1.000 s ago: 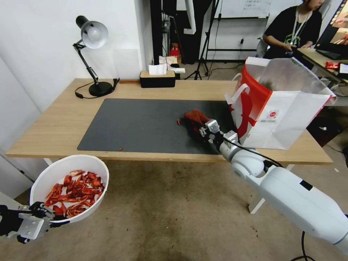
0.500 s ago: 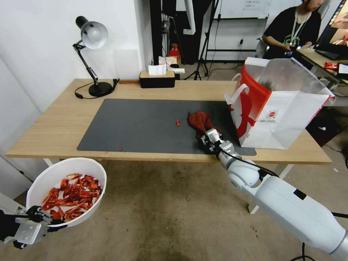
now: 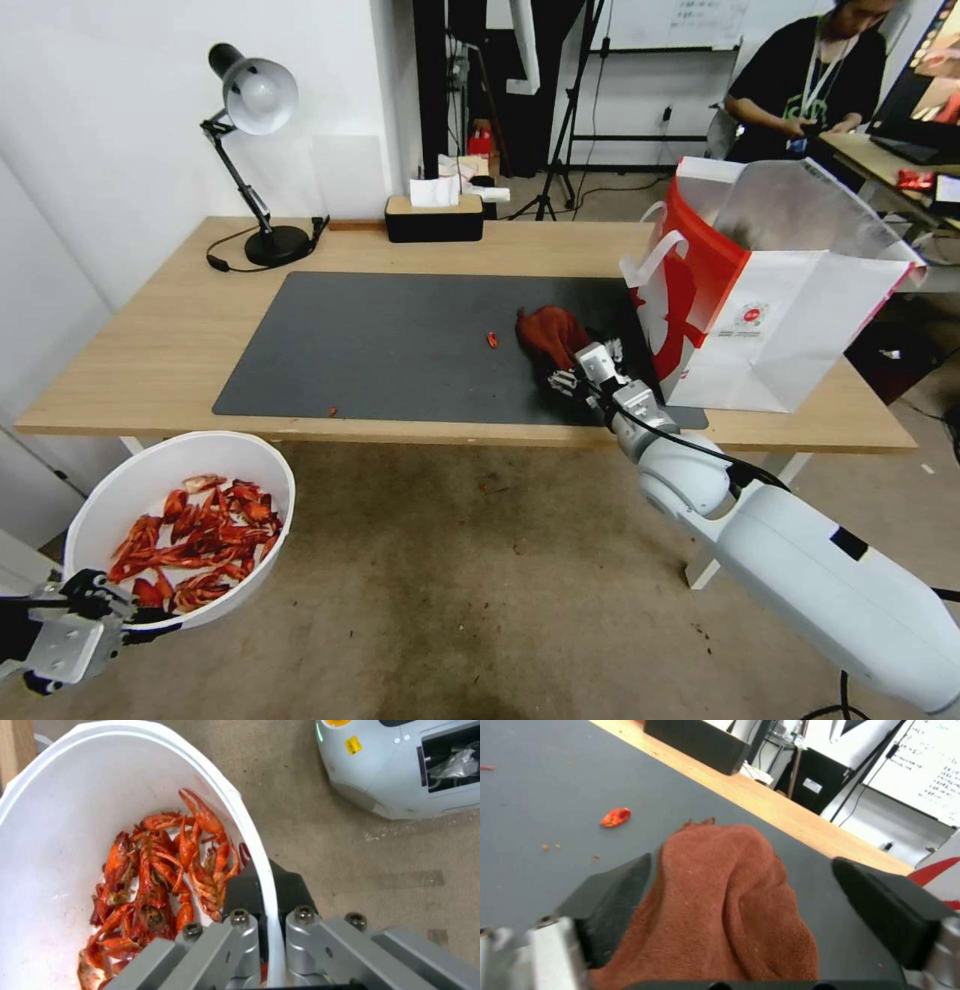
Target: Sweep shrimp from table into container with towel, then put container into takeout bag.
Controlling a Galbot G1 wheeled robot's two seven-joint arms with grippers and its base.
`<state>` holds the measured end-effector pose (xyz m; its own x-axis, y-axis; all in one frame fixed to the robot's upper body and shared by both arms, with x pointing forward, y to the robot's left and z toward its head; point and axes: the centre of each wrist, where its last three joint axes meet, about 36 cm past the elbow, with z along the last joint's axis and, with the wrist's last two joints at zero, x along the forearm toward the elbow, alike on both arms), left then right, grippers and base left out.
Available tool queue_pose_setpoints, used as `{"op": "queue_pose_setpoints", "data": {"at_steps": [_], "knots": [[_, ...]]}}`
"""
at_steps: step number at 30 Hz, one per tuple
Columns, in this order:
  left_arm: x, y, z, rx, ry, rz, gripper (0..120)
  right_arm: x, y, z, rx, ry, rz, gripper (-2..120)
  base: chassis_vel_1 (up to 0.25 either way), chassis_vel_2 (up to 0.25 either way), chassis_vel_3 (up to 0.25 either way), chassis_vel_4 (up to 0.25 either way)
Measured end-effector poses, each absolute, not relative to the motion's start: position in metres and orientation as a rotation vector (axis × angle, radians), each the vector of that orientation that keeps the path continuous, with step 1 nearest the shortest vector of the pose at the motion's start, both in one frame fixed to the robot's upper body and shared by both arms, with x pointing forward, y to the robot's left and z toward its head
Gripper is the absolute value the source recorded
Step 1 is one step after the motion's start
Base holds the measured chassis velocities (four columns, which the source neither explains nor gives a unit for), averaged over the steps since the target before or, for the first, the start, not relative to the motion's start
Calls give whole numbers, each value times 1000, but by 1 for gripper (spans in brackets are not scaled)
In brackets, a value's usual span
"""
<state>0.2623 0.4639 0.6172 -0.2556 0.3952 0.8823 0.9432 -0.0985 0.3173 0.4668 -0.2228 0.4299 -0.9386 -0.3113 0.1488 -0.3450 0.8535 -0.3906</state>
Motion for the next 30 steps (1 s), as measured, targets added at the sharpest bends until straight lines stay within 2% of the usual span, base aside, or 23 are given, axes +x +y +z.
{"op": "queue_pose_setpoints", "data": {"at_steps": [1,4,14,16,23,30], "knots": [[263,462,622,-1468,-1648,-1355,0,464,-222,431,529,-2951,637,99,0,0,0,0],[264,459,628,-1468,-1649,-1363,0,461,-222,433,533,-2955,631,100,0,0,0,0],[287,438,673,-1471,-1724,-1442,0,446,-226,439,667,-2953,569,100,0,0,0,0],[303,424,690,-1486,-1766,-1481,0,433,-228,440,773,-2939,544,100,0,0,0,0],[344,397,716,-1545,-1924,-1516,0,411,-234,439,869,-2911,524,100,0,0,0,0],[384,386,724,-1597,-2064,-1486,0,394,-242,437,889,-2887,520,100,0,0,0,0]]}}
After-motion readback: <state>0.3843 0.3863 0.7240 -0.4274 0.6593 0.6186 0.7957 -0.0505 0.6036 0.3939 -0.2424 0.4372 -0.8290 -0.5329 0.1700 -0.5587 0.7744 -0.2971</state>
